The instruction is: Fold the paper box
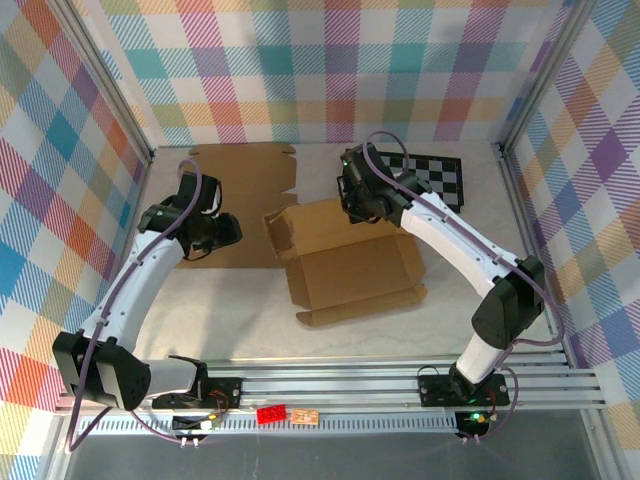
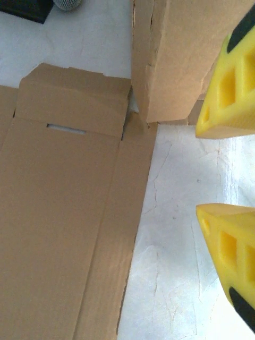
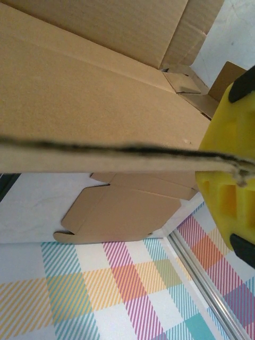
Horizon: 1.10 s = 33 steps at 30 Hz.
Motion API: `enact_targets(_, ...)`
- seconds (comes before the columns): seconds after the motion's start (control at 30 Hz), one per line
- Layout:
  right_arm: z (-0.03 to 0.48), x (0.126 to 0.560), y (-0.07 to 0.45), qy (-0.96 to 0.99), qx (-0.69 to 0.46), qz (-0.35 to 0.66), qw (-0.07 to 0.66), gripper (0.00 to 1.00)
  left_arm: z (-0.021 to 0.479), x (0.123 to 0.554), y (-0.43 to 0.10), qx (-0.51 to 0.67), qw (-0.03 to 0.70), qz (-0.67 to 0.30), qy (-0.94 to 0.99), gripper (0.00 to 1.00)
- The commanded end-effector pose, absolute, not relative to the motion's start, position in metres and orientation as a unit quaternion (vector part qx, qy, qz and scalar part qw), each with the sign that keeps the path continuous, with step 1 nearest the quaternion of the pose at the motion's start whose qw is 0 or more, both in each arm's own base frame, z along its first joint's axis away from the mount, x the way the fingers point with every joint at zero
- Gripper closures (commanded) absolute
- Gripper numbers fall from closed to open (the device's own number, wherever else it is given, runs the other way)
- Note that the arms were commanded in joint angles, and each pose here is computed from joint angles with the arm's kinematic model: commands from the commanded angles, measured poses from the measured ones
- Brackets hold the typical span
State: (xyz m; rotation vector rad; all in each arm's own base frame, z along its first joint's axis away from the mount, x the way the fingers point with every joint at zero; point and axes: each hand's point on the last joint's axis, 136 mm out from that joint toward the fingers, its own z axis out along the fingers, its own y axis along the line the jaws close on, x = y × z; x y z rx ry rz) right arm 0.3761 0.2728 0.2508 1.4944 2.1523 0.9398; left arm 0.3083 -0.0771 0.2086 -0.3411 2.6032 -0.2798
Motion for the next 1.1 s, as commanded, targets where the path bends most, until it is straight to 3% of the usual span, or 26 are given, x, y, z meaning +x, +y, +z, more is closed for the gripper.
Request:
enact_targets(0.0, 0.241, 0.377, 0.278, 0.755, 0.542, 0.330, 0.169, 1.00, 0.203, 0.297, -0.087, -0.120, 0.237, -0.122, 0.956, 0.70)
enact_targets(0.57, 0.204, 0.377, 0.256, 0.762, 0.543, 0.298, 0.189, 1.00, 0.206, 0.271, -0.156, -0.070, 0.233, -0.257, 0.935, 0.79)
enact_targets(0.77, 0.194, 0.375, 0.256, 0.766, 0.541, 0.301, 0.177, 1.00, 0.175, 0.267, -0.173, -0.064, 0.207, -0.256, 0.942, 0.78)
enact_targets(0.93, 0.184, 0.371, 0.254, 0.771, 0.540, 0.297, 0.160, 1.00, 0.157, 0.279, -0.153, -0.104, 0.221, -0.204, 0.948, 0.80)
enact_targets(1.07, 0.185, 0.372, 0.250, 0.776, 0.531, 0.300, 0.158, 1.00, 0.166, 0.290, -0.135, -0.124, 0.238, -0.179, 0.947, 0.65)
